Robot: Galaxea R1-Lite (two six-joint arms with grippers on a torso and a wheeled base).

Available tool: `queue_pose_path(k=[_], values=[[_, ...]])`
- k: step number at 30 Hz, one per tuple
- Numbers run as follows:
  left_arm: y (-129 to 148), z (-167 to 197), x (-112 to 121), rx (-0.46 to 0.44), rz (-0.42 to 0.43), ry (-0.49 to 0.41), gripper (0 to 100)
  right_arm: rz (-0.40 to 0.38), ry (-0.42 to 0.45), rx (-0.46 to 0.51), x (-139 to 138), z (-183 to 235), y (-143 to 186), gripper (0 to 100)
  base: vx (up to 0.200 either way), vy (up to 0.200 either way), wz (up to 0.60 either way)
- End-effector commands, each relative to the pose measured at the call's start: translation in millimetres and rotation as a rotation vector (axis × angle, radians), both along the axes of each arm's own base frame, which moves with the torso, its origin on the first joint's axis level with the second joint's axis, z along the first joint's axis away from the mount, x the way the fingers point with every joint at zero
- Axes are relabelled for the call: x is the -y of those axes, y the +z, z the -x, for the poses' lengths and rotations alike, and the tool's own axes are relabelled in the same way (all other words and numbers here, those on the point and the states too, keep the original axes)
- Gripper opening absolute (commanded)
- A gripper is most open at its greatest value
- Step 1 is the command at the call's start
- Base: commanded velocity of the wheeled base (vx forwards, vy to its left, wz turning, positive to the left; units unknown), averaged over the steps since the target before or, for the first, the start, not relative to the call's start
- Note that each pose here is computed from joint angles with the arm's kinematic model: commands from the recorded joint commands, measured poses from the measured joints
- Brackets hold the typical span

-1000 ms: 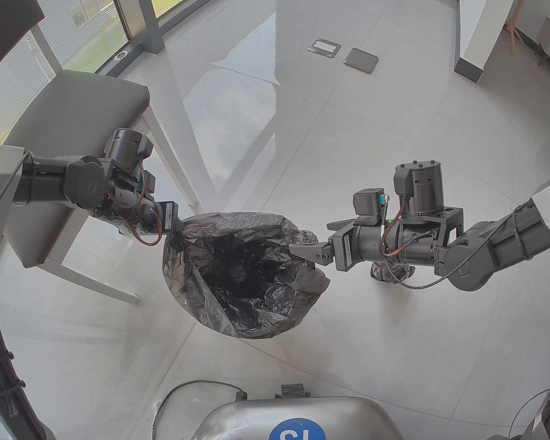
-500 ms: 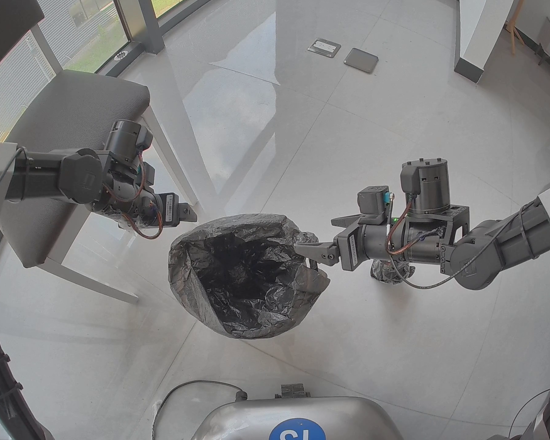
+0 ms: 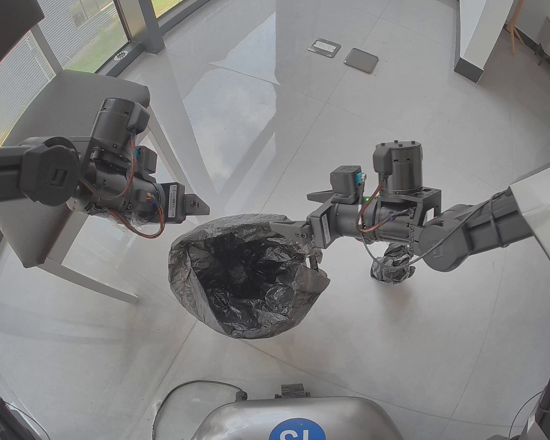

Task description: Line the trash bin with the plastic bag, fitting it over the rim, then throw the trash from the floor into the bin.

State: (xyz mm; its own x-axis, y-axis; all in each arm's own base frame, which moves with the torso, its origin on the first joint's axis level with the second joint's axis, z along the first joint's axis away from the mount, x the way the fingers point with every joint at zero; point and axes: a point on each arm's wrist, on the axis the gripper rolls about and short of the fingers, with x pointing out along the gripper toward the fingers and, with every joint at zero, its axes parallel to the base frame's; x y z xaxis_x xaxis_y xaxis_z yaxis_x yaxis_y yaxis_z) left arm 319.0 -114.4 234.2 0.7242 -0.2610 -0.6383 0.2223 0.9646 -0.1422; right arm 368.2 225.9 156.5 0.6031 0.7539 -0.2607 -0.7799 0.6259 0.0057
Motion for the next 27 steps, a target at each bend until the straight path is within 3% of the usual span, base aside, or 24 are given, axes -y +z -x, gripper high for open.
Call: queue_pose_path(k=[1, 4, 9, 27], values=[[16.8, 20.0, -3.2, 0.043, 0.017, -0.011, 100, 0.037, 0.031, -0.019, -18.3, -10.6, -24.7, 100, 0.000, 0.000, 0.00], [20.0, 24.7, -4.5, 0.053, 0.021, -0.013, 100, 0.102, 0.035, 0.003, -11.9, -16.2, -35.6, 100, 0.000, 0.000, 0.00], [24.0, 28.2, -1.2, 0.068, 0.026, -0.027, 100, 0.144, 0.034, 0.010, -6.2, -21.5, -44.3, 100, 0.000, 0.000, 0.00], [31.6, 31.0, 1.4, 0.119, 0.048, -0.042, 100, 0.162, 0.005, 0.027, 1.2, -49.5, -64.4, 100, 0.000, 0.000, 0.00]])
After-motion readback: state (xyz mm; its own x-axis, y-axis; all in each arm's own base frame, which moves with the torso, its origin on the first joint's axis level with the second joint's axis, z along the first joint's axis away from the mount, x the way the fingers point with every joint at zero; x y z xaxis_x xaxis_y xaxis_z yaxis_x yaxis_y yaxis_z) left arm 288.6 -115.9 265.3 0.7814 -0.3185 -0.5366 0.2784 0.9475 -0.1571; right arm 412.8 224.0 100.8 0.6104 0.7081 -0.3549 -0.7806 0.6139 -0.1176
